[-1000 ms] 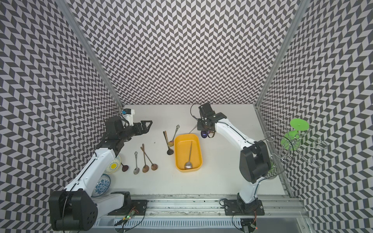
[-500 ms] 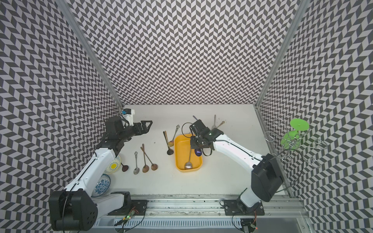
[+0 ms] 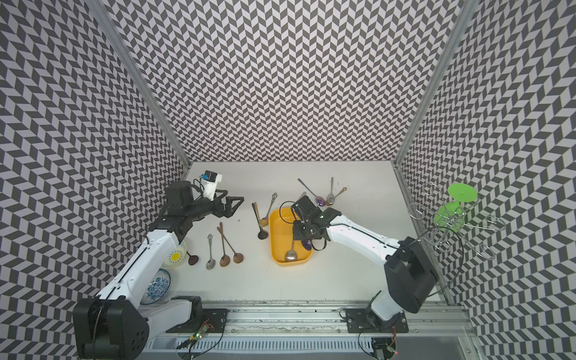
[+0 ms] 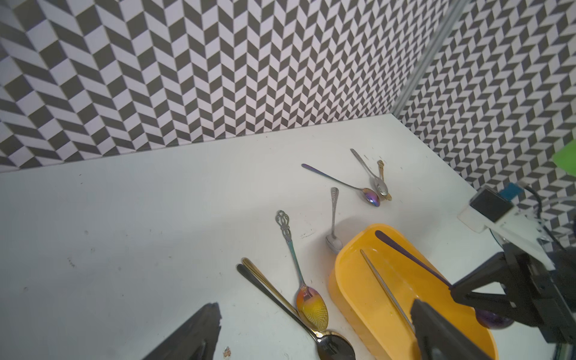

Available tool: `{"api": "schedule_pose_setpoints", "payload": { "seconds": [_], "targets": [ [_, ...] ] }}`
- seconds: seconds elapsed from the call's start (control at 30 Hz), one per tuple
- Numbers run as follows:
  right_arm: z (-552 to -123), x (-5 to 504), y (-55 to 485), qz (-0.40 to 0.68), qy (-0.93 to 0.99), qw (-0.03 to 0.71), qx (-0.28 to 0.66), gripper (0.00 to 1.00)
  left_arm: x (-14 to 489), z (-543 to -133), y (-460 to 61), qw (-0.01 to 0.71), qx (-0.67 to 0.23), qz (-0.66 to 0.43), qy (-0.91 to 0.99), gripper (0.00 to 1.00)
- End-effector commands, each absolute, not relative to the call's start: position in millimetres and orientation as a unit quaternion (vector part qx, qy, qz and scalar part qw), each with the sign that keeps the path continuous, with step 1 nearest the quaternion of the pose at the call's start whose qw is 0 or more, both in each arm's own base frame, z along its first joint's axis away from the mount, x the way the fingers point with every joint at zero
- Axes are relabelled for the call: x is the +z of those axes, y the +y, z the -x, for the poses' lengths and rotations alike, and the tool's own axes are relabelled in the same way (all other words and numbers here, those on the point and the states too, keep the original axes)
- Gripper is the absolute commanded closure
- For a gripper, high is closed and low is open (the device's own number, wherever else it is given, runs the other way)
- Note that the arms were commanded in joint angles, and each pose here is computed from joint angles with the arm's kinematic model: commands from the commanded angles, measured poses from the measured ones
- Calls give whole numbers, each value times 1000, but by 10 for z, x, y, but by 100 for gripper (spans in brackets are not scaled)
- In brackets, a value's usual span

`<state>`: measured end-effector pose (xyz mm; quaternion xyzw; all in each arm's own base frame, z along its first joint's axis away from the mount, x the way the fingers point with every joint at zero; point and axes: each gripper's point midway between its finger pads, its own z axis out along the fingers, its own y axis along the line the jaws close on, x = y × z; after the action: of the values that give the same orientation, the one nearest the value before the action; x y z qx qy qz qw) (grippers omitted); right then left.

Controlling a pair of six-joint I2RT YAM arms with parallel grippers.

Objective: Put the spoon into the storage box
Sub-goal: Place the spoon in the storage box.

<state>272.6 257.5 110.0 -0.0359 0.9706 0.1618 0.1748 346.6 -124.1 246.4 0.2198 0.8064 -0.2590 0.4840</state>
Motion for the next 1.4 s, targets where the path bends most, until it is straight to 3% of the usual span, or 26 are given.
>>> {"api": "schedule_pose_setpoints", "payload": {
  "seconds": [0.0,0.23,0.47,0.67,0.9,1.37],
  "targets": [
    [-2774,1127,2648,26,965,189,180,100,2474,-3313,-1387,475,-225,-320,788,1],
    [-2679,1044,2727,30,965,167,199,100,2181,-2815,-1786,413,-236,-468,745,1],
    [-2688,1033,2769,27,964,164,207,99,2054,-2536,-1931,382,-249,-533,713,4],
    [-2700,1056,2810,34,963,166,208,80,2055,-2469,-1967,379,-259,-539,707,4],
    [-2794,1204,2819,35,960,188,204,68,2107,-2486,-1985,382,-256,-543,703,4],
    [-3757,1598,2548,0,953,254,165,55,2138,-2472,-1976,384,-245,-553,698,3]
  ]
}}
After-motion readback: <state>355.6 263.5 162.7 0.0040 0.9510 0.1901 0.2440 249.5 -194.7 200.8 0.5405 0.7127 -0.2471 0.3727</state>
